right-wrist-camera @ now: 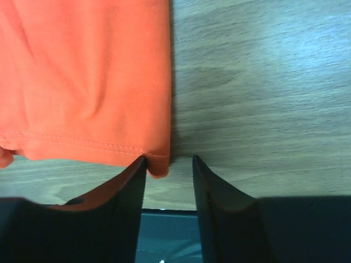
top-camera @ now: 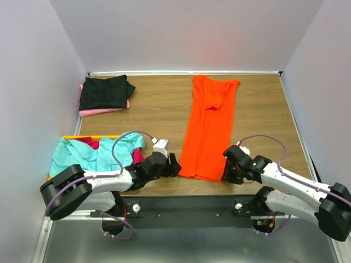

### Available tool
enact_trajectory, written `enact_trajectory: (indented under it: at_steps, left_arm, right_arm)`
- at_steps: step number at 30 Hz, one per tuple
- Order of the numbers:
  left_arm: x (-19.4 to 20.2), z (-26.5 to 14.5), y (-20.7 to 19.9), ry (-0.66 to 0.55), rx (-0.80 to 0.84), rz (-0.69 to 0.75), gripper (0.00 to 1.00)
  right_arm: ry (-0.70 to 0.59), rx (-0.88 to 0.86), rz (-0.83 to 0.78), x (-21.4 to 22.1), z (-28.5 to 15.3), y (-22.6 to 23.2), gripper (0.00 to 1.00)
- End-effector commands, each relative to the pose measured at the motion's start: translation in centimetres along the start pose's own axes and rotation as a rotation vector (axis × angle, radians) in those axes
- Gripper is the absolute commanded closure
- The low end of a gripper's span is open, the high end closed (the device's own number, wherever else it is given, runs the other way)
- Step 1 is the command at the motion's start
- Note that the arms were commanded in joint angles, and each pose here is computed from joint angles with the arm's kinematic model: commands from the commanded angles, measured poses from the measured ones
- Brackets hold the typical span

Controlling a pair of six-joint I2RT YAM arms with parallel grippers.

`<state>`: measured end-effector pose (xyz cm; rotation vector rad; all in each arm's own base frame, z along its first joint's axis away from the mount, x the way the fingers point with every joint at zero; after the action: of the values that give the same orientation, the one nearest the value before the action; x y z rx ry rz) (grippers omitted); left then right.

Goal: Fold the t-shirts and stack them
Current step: Fold the tshirt

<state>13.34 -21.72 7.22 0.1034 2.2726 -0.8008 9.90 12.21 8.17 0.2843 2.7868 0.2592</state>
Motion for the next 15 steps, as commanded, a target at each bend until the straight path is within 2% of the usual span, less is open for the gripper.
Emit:
enact_trajectory:
  at_steps: [1, 5, 8, 10, 15]
  left_arm:
    - [0.71, 0.11, 0.68, 0.033, -0.032, 0.000, 0.34]
    - [0.69, 0.06, 0.52, 0.037, -0.021, 0.003, 0.36]
    - [0.84, 0.14, 0.44, 0.050, -0.017, 0.008, 0.38]
    - [1.07, 0.24, 0.47, 0.059, -0.020, 0.011, 0.39]
    - [1.30, 0.25, 0.40, 0.066, -0.021, 0.006, 0.41]
  right_arm:
    - [0.022, -0.008, 0.007, 0.83, 0.95, -0.33, 0.58]
    - [0.040, -0.017, 0.003, 1.25, 1.27, -0.43, 0.69]
    - [0.040, -0.020, 0.004, 1.30, 1.35, -0.44, 0.83]
    - [0.039, -0.020, 0.004, 1.31, 1.47, -0.48, 0.97]
    - [0.039, -0.022, 0.000, 1.32, 1.54, -0.45, 0.99]
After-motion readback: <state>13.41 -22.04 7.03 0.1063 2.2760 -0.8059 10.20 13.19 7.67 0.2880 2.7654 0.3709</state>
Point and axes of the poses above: each gripper's point midway between its finger pads, its own z axis out along the fingers, its own y axis along the line the jaws close on, x = y × z, the point moved 7 cm from there along -z, back along the fingers, and after that the axes turned 3 degrees about -z, right-handed, at the moved point
